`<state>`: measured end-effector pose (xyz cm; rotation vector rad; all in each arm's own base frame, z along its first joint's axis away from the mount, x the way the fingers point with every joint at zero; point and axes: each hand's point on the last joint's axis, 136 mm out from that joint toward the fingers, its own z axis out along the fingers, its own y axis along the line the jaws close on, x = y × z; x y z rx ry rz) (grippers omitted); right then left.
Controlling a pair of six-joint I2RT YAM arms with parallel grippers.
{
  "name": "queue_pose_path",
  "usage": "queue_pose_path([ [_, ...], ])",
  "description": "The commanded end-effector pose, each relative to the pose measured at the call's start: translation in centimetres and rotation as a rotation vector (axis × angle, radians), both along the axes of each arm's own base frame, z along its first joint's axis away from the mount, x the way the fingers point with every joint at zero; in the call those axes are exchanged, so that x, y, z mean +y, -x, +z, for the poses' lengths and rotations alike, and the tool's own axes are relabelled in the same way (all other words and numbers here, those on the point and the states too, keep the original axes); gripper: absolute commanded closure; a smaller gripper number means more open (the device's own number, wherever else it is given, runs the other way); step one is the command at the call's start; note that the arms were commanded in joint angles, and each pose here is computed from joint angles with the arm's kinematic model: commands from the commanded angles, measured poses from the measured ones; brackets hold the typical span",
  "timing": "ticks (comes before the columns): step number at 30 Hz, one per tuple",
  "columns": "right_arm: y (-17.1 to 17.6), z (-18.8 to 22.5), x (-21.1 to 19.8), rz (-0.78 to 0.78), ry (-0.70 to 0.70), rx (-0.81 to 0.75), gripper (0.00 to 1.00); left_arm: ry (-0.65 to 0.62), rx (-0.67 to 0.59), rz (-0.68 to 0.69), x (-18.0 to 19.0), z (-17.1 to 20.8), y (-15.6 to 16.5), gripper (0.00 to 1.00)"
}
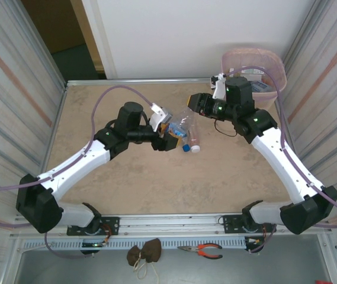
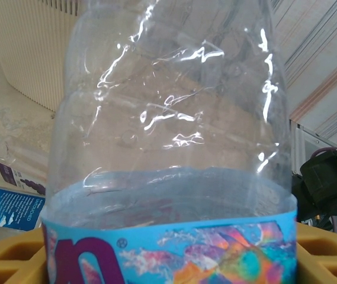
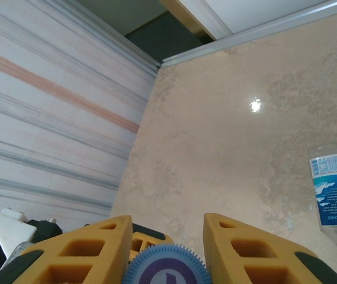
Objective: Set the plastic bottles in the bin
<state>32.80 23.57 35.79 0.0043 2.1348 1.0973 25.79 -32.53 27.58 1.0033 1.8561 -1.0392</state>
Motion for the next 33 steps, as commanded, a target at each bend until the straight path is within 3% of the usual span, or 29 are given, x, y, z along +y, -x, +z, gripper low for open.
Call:
queue_pose_path([
  [1,0.4,2.0,0.1,0.003,-0.024,-0.036,0.78,0.049,-0.084,0.008,0.3,2.7,0.2,0.29],
  [6,0.1,2.8,-0.7,-0.031,-0.008,-0.070,0.80,0.077,-0.111,0.012,0.6,3.6,0.6,0.16],
  [15,-1.8,5.4,-5.6,-0.135,-0.016,-0.117,0.80,0.074,-0.150,0.042,2.0,4.2,1.4,0.14],
  [33,-8.0,12.2,-25.9,-0.649,0.027,-0.308,0.79,0.048,-0.139,0.076,2.9,3.4,1.4,0.14],
])
